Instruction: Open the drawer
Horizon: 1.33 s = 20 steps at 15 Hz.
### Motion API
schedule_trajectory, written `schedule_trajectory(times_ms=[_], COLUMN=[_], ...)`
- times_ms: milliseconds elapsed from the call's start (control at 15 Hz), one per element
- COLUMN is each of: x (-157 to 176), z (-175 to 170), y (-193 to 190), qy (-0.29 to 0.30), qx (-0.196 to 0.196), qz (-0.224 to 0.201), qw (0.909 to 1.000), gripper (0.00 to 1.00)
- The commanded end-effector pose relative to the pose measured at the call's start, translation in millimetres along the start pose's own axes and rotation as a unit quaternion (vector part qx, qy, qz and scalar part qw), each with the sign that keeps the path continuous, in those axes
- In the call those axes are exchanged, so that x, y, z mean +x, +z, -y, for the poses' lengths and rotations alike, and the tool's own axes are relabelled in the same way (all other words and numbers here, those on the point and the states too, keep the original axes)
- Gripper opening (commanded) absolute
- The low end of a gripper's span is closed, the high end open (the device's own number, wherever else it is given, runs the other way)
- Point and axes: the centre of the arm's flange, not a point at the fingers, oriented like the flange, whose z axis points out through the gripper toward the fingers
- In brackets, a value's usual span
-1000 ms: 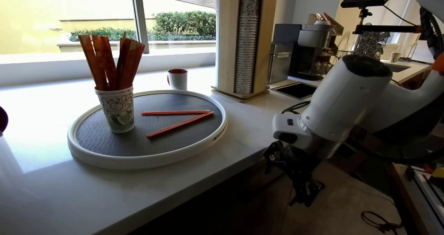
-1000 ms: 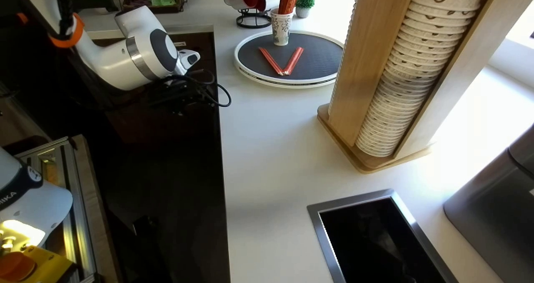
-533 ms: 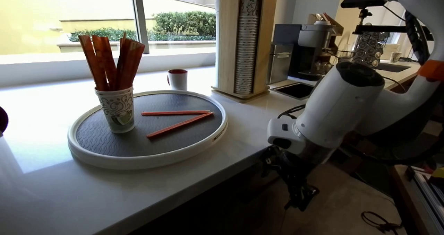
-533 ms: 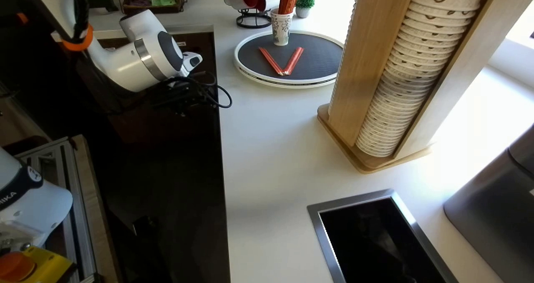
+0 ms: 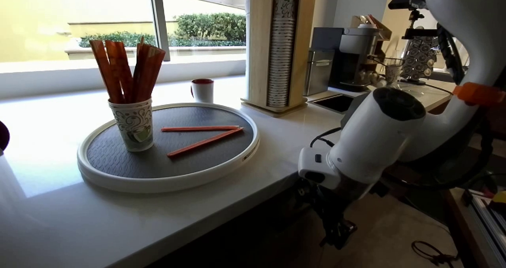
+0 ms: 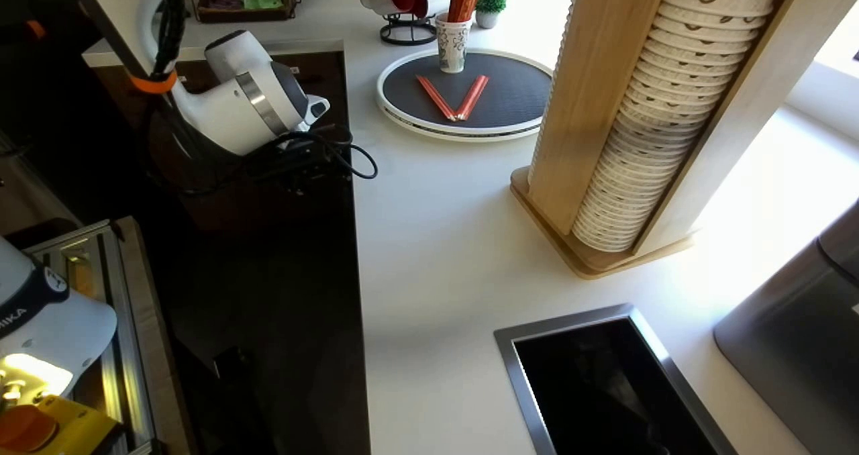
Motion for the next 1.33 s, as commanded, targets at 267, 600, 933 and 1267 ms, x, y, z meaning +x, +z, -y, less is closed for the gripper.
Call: schedule_trajectory(times_ms=[267, 600, 933, 1267], x=[-1, 4, 12, 19], z=[15, 21, 38, 63], y=[34, 33, 19, 15], qy=[-0.021, -0.028, -0.038, -0.037], qx=[-0.009, 0.024, 0.052, 0.059], qz=[0.004, -0.006, -0.020, -0.022], qw=[0.9997, 0.9993, 0.9977, 0.9974], gripper=[1.00, 1.00, 1.00, 1.00])
